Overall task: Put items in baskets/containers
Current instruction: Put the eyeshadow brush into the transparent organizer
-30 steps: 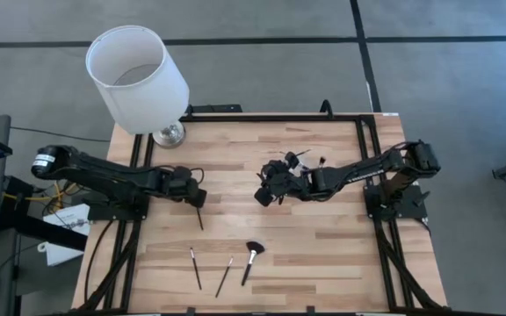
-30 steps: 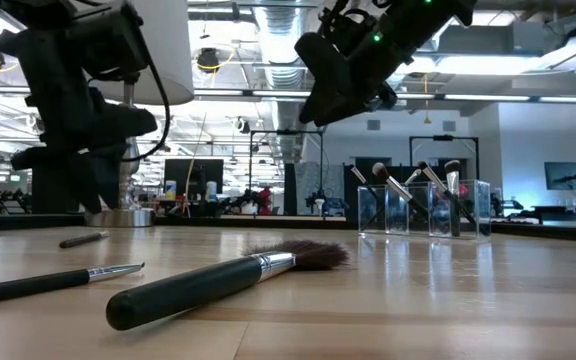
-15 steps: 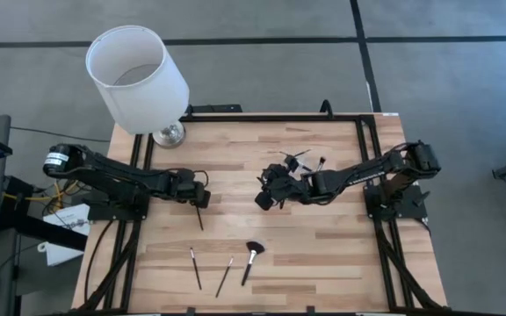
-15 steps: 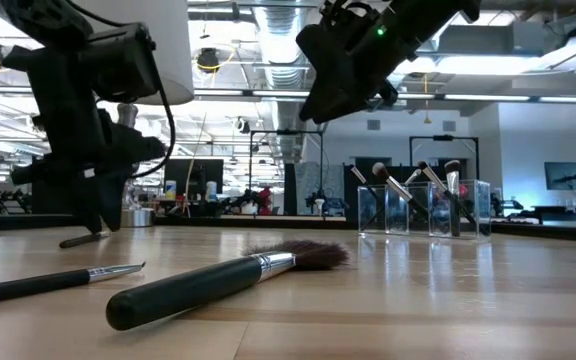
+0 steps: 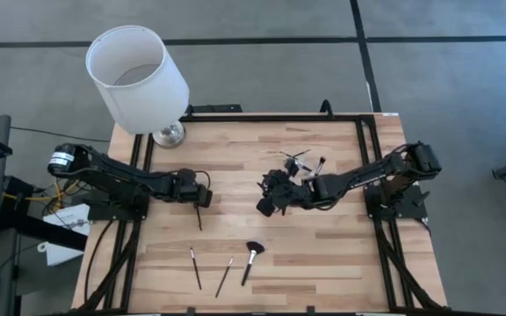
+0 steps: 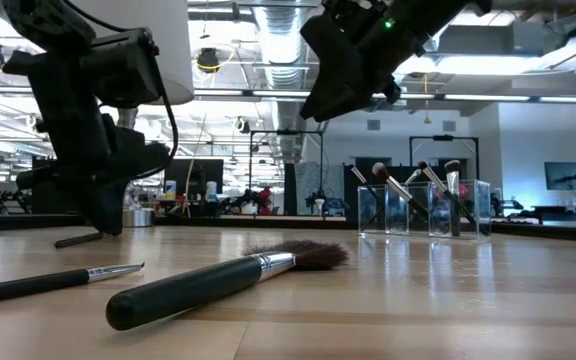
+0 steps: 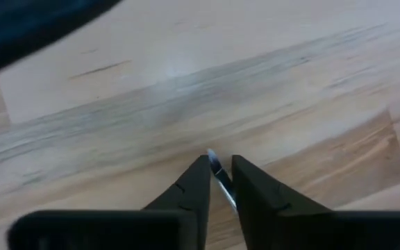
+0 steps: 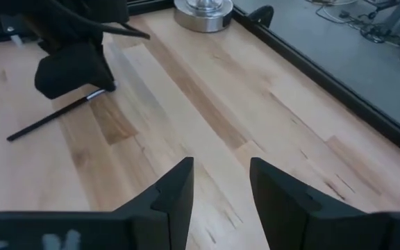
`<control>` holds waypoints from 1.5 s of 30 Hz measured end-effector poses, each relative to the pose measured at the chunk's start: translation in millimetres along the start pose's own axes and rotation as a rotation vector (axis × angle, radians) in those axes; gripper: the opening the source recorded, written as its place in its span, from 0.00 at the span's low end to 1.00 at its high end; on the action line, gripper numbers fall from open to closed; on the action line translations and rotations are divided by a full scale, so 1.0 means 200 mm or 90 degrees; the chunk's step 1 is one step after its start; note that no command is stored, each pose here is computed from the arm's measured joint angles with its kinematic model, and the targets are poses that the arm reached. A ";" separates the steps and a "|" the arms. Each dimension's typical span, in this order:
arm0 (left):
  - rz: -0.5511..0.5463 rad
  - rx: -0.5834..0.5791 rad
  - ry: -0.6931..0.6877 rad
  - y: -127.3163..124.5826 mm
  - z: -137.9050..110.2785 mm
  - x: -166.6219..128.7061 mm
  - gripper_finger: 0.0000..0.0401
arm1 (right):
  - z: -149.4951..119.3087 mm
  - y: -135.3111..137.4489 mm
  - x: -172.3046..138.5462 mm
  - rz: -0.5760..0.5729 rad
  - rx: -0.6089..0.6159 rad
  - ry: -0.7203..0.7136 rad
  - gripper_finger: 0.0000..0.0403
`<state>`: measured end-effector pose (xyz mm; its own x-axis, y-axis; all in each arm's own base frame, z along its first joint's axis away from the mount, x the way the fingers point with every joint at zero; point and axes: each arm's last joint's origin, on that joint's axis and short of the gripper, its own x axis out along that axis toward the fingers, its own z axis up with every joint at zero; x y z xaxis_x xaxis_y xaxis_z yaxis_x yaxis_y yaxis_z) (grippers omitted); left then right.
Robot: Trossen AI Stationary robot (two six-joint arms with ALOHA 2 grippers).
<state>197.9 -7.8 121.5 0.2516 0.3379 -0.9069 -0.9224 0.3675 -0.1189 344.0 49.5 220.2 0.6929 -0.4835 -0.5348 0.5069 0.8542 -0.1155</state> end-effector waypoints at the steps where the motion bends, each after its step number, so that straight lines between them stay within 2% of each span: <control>1: -0.001 0.001 -0.006 0.00 0.00 0.00 0.11 | 0.00 0.00 0.00 0.001 0.003 0.001 0.33; 4: -0.006 0.009 -0.018 -0.01 -0.01 -0.01 0.03 | -0.01 0.02 -0.02 0.015 0.010 0.004 0.33; 9: -0.006 0.017 -0.041 -0.01 -0.02 -0.01 0.04 | 0.01 0.06 -0.02 0.083 0.032 -0.011 0.33; 14: -0.008 0.031 -0.109 -0.03 -0.03 -0.02 0.02 | -0.01 0.14 0.07 0.135 0.047 -0.047 0.33; 19: -0.036 0.060 -0.146 -0.06 -0.04 -0.03 0.02 | -0.06 0.18 0.20 0.144 0.036 -0.051 0.33; 22: -0.077 0.080 -0.173 -0.10 -0.02 -0.04 0.02 | -0.03 0.17 0.19 0.136 0.023 -0.042 0.32; 27: -0.206 0.111 -0.251 -0.21 0.02 -0.08 0.02 | 0.09 0.09 0.01 0.116 0.004 -0.046 0.30; 30: -0.273 0.125 -0.310 -0.27 0.07 -0.12 0.02 | 0.12 0.03 -0.14 0.072 -0.013 -0.039 0.29; 33: -0.314 0.131 -0.367 -0.30 0.12 -0.15 0.02 | 0.13 -0.04 -0.31 0.014 -0.041 -0.033 0.29; 37: -0.358 0.124 -0.445 -0.34 0.20 -0.17 0.02 | 0.13 -0.12 -0.54 -0.040 -0.024 -0.057 0.29; 41: -0.430 0.129 -0.518 -0.41 0.28 -0.13 0.02 | 0.14 -0.17 -0.72 -0.056 -0.010 -0.111 0.29; 45: -0.489 0.156 -0.584 -0.53 0.38 -0.07 0.02 | 0.14 -0.18 -0.83 -0.046 -0.002 -0.149 0.29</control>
<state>315.1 14.7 178.5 0.9117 0.4108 -0.0009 -0.3882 0.8608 -0.3290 226.2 93.9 336.0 0.7550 -0.5745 -0.3161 0.5586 0.8160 -0.1489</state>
